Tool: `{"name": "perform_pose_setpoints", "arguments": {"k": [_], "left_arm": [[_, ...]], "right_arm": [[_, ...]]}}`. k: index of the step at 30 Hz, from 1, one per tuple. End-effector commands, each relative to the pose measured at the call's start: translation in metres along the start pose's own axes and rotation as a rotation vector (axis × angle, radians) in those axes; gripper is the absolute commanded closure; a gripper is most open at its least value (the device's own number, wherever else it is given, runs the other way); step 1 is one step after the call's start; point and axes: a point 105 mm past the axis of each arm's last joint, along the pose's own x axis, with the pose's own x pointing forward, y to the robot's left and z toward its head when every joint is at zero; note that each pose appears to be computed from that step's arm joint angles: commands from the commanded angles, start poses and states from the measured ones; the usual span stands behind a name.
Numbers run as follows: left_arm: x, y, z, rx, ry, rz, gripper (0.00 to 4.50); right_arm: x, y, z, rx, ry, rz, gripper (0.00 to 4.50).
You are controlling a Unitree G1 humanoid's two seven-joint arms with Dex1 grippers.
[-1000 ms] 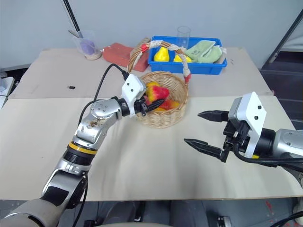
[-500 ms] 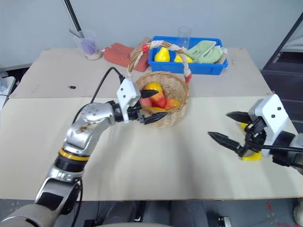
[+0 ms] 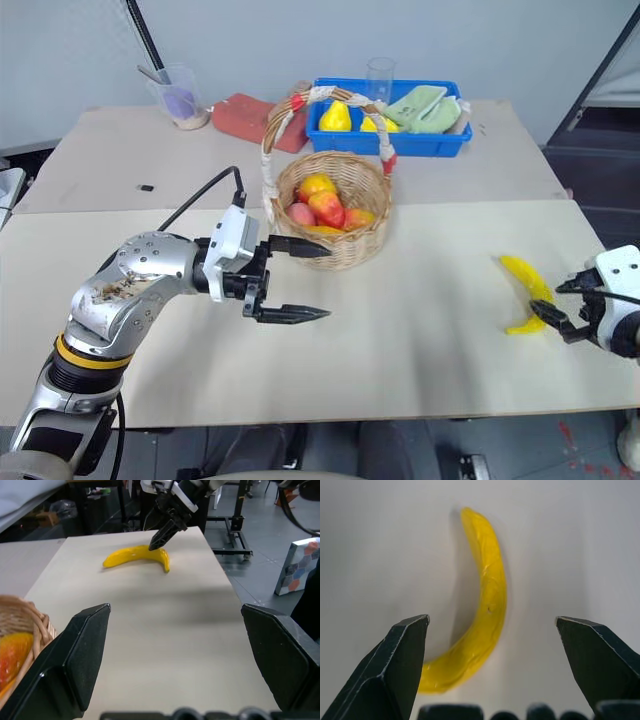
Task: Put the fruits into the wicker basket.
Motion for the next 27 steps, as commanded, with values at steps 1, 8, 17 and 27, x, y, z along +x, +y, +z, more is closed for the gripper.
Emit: {"name": "perform_pose_setpoints", "arguments": {"k": [1, 8, 17, 27], "left_arm": [[-0.001, -0.001, 0.01, 0.035, -0.02, 0.005, 0.07], [-0.003, 0.002, 0.007, 0.038, -0.007, 0.026, 0.0], [-0.011, 0.005, 0.007, 0.031, -0.026, 0.073, 0.0], [-0.065, 0.024, 0.011, 0.01, -0.054, 0.328, 0.0]], "right_arm": [[0.006, -0.001, 0.001, 0.071, 0.009, 0.004, 0.0], [0.017, 0.003, -0.005, 0.097, 0.048, 0.009, 1.1], [0.011, 0.01, 0.008, 0.05, -0.002, 0.022, 4.02], [-0.031, 0.102, 0.112, -0.179, -0.318, 0.342, 4.06]]}}
